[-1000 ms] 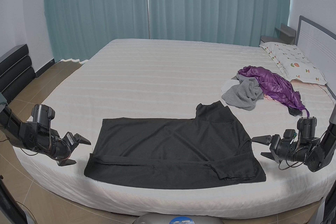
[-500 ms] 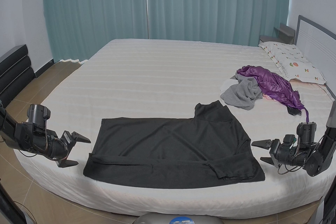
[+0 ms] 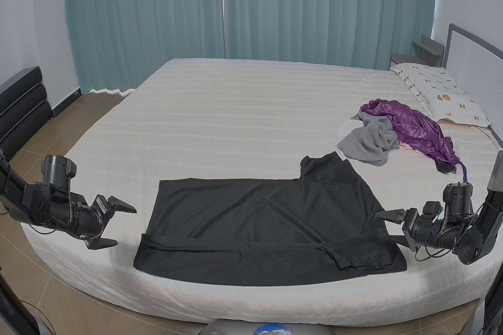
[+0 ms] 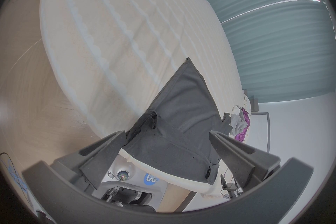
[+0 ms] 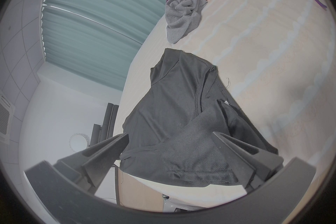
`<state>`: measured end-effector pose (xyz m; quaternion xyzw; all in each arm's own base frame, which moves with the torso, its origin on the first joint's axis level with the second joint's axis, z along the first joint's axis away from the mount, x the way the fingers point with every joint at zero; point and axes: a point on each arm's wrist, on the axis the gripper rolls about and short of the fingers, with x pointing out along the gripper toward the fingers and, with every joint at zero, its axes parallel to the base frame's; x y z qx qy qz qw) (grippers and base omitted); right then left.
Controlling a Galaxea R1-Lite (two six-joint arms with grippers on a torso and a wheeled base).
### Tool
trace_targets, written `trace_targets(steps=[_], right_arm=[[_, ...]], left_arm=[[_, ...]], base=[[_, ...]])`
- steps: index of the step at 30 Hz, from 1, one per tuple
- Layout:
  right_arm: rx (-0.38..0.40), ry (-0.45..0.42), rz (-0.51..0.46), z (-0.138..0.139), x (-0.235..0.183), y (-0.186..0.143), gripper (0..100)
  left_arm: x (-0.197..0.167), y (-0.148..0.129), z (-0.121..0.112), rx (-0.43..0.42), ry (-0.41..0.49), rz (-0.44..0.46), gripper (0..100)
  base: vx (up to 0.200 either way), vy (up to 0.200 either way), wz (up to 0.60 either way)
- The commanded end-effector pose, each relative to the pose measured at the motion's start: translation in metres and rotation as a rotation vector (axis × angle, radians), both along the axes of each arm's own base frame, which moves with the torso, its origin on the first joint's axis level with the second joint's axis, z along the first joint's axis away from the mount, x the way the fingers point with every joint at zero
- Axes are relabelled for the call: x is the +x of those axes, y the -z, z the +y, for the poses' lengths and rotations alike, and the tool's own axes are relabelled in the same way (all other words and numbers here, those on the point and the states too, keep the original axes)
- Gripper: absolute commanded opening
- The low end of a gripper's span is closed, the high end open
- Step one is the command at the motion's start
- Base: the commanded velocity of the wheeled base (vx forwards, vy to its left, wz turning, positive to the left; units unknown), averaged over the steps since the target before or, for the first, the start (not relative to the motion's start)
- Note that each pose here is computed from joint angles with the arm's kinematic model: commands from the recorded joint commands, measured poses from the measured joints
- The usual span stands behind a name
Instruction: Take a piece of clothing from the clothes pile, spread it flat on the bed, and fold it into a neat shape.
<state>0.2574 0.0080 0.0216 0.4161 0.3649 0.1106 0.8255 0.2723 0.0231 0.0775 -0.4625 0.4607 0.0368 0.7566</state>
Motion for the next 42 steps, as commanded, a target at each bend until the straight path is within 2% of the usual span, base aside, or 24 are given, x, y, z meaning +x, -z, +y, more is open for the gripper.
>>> trace_targets(steps=[1,10,19,26,29,37,42], right_arm=[[0.001,-0.003,0.0,0.001,0.0,0.0,100],[0.0,-0.006,0.002,0.001,0.0,0.0,100],[-0.001,-0.006,0.005,0.001,-0.001,0.001,100],[0.0,-0.008,0.008,0.001,-0.001,0.001,100],[0.001,-0.008,0.007,0.002,-0.001,0.001,100],[-0.001,-0.025,0.014,0.006,-0.005,0.001,100],[-0.003,-0.042,0.017,0.011,-0.006,0.002,100]], left_arm=[[0.001,0.0,-0.008,0.005,0.024,-0.004,100],[0.001,0.001,-0.014,-0.003,0.042,0.003,100],[0.0,0.002,-0.018,-0.001,0.054,0.009,100],[-0.004,0.003,-0.02,-0.005,0.055,0.02,100],[-0.001,0.0,-0.02,-0.028,0.023,0.003,100],[0.003,-0.007,-0.02,-0.021,0.023,-0.052,100],[0.013,-0.012,-0.018,-0.012,0.02,-0.087,100]], base=[[0.0,0.0,0.0],[0.0,0.0,0.0],[0.0,-0.2,0.0],[0.0,0.0,0.0],[0.0,0.0,0.0],[0.15,0.0,0.0],[0.0,0.0,0.0]])
